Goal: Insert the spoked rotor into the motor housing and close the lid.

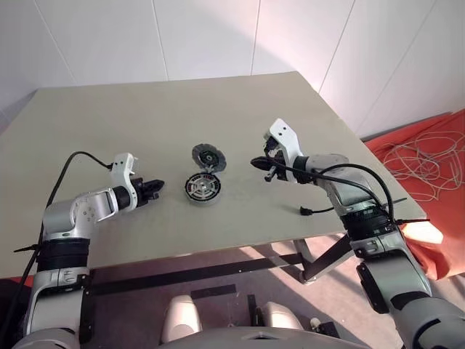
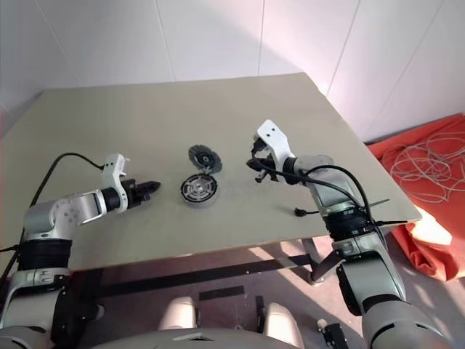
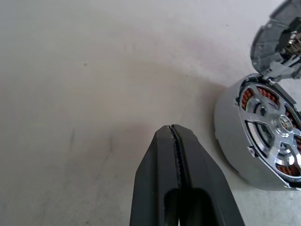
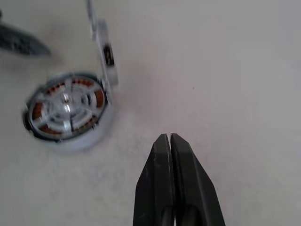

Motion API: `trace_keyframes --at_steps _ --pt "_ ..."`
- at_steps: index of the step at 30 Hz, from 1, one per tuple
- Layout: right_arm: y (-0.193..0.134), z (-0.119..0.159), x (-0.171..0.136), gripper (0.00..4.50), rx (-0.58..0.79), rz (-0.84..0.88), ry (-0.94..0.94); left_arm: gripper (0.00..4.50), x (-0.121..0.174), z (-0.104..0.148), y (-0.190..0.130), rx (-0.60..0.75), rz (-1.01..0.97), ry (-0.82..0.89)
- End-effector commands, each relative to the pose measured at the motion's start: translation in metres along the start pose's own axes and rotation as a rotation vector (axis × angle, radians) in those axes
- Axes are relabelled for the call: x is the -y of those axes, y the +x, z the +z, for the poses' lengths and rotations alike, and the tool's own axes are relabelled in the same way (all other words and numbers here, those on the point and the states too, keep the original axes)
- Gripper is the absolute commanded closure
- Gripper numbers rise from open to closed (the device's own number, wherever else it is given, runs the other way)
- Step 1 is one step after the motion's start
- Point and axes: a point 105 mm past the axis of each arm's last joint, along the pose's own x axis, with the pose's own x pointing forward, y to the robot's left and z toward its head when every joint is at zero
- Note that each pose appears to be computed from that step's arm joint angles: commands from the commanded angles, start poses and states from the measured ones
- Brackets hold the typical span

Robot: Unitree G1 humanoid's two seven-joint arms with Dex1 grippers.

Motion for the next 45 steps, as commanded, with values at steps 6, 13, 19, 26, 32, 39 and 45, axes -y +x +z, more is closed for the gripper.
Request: trace_keyframes --at_steps 6,13,19,26,32,39,45 --pt "0.014 0.056 -0.067 2.50 0.032 0.215 0.293 4.50 0.011 0.019 0.008 0.048 -0.025 0.055" --pt "0.010 0.047 -0.099 1.56 -0.144 0.312 0.266 4.50 0.012 0.016 0.007 0.047 -0.025 0.033" --pt "0.006 0.014 -0.084 1.56 -0.150 0.342 -0.455 4.50 0.013 0.014 0.009 0.049 -0.023 0.023" --pt "-0.001 0.004 -0.064 1.56 -0.129 0.447 -0.825 4.50 0.011 0.014 0.008 0.056 -0.012 0.017" --pt "-0.007 -0.009 -0.078 1.56 -0.178 0.654 -0.842 4.50 0.012 0.016 0.011 0.052 -0.021 0.017" --pt "0.008 -0.032 -0.082 1.56 -0.281 0.765 -0.810 4.50 0.020 0.015 0.018 0.046 -0.042 0.021" --pt "0.026 -0.030 -0.073 1.56 -0.343 0.775 -0.850 4.50 0.025 0.008 0.020 0.044 -0.055 0.007"
